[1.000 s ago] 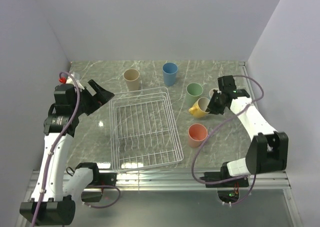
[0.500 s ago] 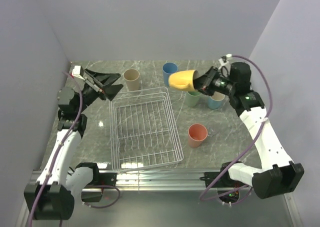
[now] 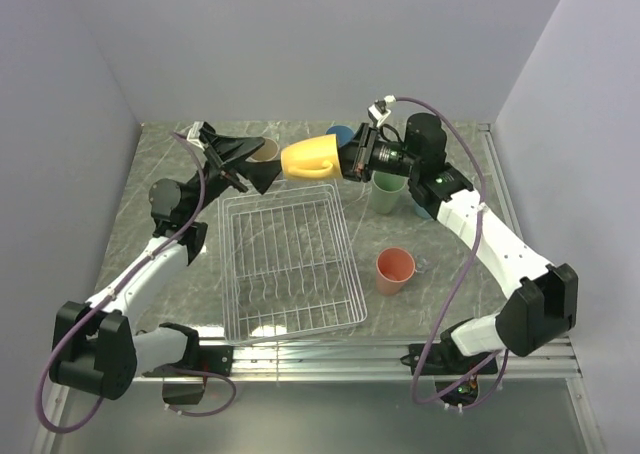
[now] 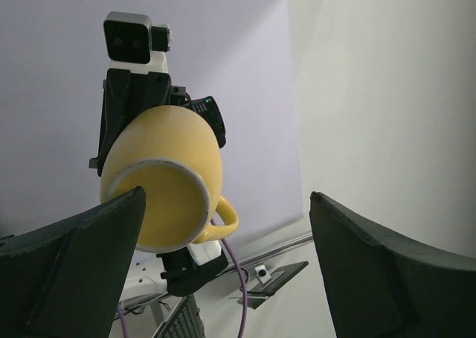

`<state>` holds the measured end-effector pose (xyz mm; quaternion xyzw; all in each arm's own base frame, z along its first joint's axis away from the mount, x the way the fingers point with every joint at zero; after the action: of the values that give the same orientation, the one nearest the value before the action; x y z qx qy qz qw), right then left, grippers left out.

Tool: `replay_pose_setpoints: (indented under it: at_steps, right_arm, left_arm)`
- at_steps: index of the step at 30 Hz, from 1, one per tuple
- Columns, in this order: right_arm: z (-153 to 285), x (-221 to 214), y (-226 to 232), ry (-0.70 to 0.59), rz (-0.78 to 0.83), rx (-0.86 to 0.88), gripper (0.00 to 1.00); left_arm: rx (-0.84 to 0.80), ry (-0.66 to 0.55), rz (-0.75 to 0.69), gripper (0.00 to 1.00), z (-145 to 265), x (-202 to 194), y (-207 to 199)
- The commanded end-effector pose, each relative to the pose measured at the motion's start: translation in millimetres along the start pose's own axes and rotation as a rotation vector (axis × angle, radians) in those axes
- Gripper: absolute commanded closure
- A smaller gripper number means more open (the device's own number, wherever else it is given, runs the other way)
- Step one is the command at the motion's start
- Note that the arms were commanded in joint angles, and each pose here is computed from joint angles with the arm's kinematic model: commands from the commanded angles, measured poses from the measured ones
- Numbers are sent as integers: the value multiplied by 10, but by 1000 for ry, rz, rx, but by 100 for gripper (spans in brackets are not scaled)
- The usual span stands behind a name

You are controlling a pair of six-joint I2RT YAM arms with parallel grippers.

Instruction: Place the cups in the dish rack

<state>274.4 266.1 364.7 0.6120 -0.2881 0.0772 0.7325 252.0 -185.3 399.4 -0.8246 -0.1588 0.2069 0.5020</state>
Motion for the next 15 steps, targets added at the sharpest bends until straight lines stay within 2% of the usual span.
replay_pose_setpoints:
  at_steps: [1,2,7,10,12,15]
  right_arm:
    - [-1,190,605,-45,121,191,100]
    - [-20,183,627,-41,125,196,100]
    - [-135,135,697,-5,141,206,100]
    - [-166,81,663,9,132,203,100]
    - [-177,64,627,12,127,201,100]
    - [-196,51,595,24,123,191,100]
  left_arm:
    - [-18,101,-11,1,-40,-244,-162]
    - [10,107,-55,1,-61,-253,-127]
    - [217,2,-65,1,-73,-104,140]
    - [286,-48,-115,0,-46,-14,249]
    - [266,-18,-106,1,-39,-41,258]
    - [354,-28,-116,0,-71,15,316]
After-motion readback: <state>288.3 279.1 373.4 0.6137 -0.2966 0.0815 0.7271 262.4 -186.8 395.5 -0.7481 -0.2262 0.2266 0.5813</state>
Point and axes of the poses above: each gripper's point midway between its finger pads, its own z axis back along the fingers, its own y axis along the line the jaws close on, x = y × z, the point moved 4 cm from there along z, back along the fingers, and after that the axes turned 11 degrees about z, right-handed, at the moved point
